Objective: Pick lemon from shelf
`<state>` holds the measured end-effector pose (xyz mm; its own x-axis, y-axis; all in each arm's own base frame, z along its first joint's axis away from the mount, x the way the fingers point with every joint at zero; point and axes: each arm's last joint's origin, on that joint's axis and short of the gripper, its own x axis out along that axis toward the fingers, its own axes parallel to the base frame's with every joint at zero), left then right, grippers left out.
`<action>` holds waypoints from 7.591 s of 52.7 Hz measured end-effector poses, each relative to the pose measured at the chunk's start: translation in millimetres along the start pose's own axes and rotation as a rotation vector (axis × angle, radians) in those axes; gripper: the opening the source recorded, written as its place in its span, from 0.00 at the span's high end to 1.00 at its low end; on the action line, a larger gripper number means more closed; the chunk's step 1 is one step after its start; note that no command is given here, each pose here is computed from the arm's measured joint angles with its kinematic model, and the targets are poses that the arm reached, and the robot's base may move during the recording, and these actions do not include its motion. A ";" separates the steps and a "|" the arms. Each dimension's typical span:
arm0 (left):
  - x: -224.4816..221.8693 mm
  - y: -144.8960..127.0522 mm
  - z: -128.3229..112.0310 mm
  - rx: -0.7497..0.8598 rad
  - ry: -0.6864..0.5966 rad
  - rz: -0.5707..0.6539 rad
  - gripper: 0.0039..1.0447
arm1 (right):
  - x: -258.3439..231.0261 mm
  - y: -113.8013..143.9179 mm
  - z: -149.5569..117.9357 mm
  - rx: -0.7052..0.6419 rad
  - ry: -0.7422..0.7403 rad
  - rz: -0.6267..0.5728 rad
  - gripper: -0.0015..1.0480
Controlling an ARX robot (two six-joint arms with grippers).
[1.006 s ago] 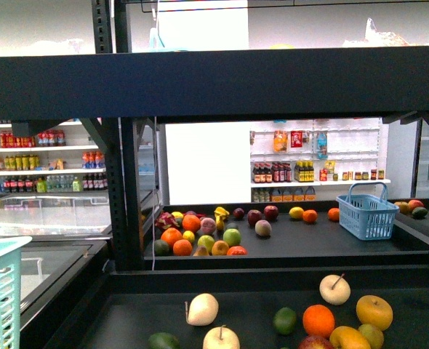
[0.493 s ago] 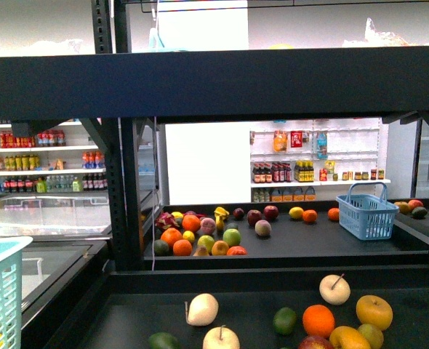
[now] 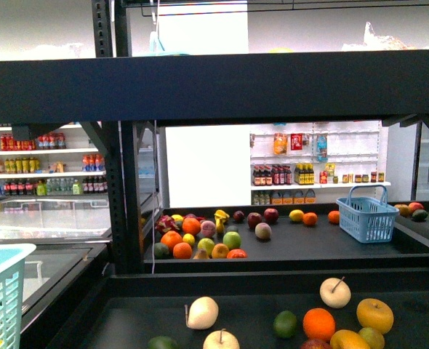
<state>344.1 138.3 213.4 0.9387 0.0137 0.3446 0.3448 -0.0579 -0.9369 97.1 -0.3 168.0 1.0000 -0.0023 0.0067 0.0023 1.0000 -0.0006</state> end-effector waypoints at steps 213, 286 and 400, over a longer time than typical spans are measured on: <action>-227.5 -55.2 -138.4 1.601 0.284 0.285 0.98 | -0.1 0.1 0.2 0.000 -0.002 0.003 0.07; -249.5 -34.0 -136.9 1.604 0.274 0.274 0.08 | -0.2 0.1 0.2 0.000 -0.003 0.003 0.07; -249.5 -34.0 -136.9 1.605 0.274 0.274 0.07 | -0.2 0.1 0.2 0.000 -0.003 0.003 0.07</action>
<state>97.3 0.2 167.3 1.0000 0.0019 0.0048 -0.0019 1.0000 -0.0090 96.9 -0.1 168.3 1.0000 0.0008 0.0097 -0.0008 1.0000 -0.0006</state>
